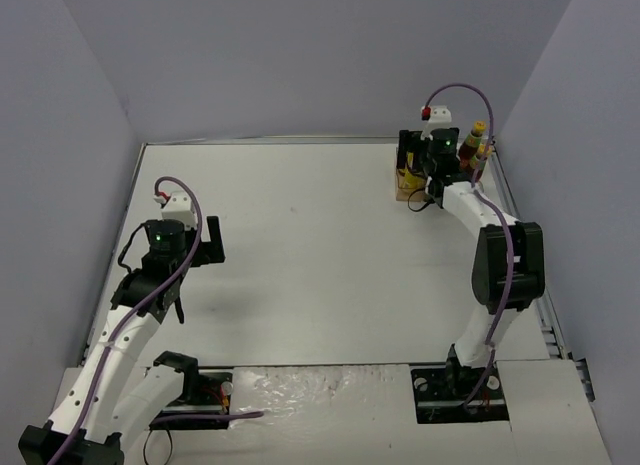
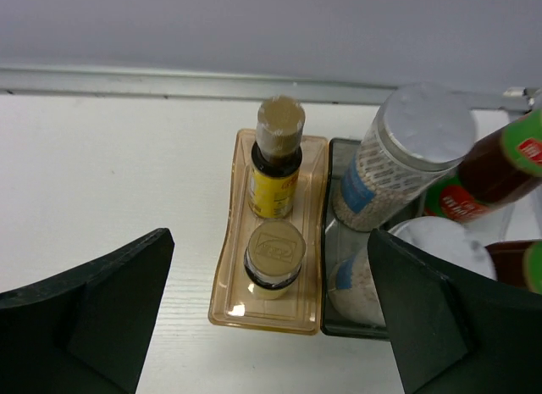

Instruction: Organize the condiment bottles

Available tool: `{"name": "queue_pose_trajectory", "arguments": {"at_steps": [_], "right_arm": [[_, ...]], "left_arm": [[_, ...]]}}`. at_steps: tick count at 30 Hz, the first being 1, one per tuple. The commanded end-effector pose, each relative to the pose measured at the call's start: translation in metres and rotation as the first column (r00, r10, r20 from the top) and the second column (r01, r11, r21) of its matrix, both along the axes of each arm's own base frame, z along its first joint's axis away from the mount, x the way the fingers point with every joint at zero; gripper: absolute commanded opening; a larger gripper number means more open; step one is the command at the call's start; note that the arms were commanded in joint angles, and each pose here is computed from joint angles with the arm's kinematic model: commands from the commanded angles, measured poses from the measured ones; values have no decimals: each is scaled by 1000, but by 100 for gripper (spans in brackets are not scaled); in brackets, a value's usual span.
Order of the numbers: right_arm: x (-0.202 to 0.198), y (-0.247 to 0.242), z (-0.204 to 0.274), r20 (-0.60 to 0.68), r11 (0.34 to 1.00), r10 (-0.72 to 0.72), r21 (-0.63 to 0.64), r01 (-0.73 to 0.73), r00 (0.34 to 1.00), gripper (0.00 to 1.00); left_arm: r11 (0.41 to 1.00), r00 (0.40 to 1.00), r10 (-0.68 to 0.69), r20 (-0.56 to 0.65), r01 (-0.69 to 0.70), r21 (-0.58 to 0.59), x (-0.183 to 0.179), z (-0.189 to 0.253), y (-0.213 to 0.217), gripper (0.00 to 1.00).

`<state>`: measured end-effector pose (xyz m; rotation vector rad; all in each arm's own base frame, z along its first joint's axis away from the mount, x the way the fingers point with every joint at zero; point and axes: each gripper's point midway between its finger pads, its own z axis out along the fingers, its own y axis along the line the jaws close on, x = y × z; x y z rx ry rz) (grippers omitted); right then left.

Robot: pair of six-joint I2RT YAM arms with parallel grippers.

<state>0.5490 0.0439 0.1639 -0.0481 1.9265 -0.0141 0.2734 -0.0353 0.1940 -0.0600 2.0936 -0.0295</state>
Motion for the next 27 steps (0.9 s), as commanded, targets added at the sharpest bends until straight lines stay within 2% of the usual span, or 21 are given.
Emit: {"name": "queue_pose_trajectory", "arguments": {"at_steps": [1,5,7,13,20,27], "right_arm": [[-29,3,127,240,1000,3,20,-8,971,98],[-67,3,167,281,999,9,31,-18,960,100],[-99,-1,197,329,999,0,46,-16,944,100],[-179,-18,210,316,998,-39,58,22,948,100],[-256,-43,188,311,978,-178,163,132,934,100],[-299,-41,155,310,977,-154,190,97,938,100]], "left_arm": [[999,995,-24,94,27,-30,6,29,-8,97],[999,993,-34,115,38,-31,2,34,-11,97],[999,991,-45,125,47,-17,0,37,-13,97],[999,990,-37,137,39,-13,-5,41,-11,97],[999,990,-32,139,35,-19,-7,40,-12,97],[999,986,-30,167,33,-14,-8,44,-13,97]]}}
